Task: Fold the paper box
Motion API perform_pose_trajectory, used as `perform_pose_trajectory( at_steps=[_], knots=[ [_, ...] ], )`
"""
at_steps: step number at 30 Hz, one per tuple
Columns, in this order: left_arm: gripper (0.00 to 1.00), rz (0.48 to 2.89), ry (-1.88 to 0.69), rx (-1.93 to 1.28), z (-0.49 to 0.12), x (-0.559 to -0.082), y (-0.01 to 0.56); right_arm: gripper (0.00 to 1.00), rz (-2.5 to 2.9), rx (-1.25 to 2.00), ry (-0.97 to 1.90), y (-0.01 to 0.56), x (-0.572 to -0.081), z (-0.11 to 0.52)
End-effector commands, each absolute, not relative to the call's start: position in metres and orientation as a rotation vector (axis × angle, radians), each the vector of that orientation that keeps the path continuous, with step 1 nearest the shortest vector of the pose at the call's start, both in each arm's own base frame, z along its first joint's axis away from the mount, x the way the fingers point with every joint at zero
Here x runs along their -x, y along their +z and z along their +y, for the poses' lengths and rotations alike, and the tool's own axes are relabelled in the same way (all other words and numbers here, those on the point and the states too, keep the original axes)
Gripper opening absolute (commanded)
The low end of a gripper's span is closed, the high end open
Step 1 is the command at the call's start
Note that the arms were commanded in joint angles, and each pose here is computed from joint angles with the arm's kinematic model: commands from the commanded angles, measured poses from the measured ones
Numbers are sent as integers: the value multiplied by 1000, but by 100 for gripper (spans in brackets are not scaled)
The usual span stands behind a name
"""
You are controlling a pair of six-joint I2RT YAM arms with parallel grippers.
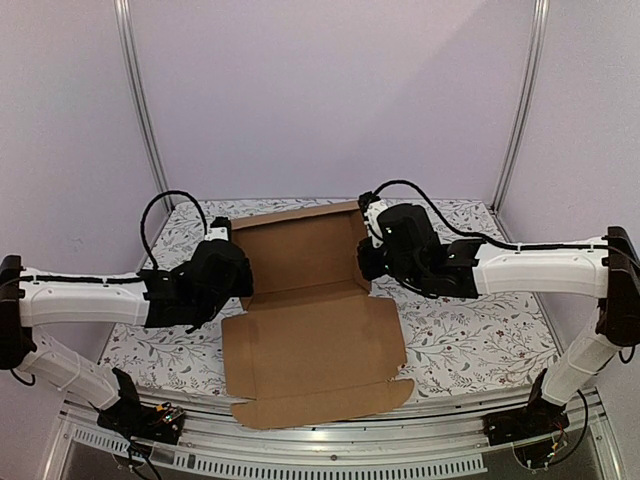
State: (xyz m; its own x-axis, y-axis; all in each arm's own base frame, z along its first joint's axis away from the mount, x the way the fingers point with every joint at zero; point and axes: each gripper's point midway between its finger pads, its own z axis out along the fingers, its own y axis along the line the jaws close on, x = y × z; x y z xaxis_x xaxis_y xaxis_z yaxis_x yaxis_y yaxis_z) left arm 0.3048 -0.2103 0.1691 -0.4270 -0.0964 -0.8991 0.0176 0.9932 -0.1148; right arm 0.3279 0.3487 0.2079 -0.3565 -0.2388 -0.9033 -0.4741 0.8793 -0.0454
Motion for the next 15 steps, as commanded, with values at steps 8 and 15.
perform_pose_trajectory(
  at_steps=[8, 15],
  knots=[
    [0, 2004, -300, -53, -263, -293, 185, 0, 1866, 516, 379, 226, -324, 376],
    [0, 2030, -268, -75, -265, -292, 178, 19, 1860, 504, 396, 227, -325, 379]
  ],
)
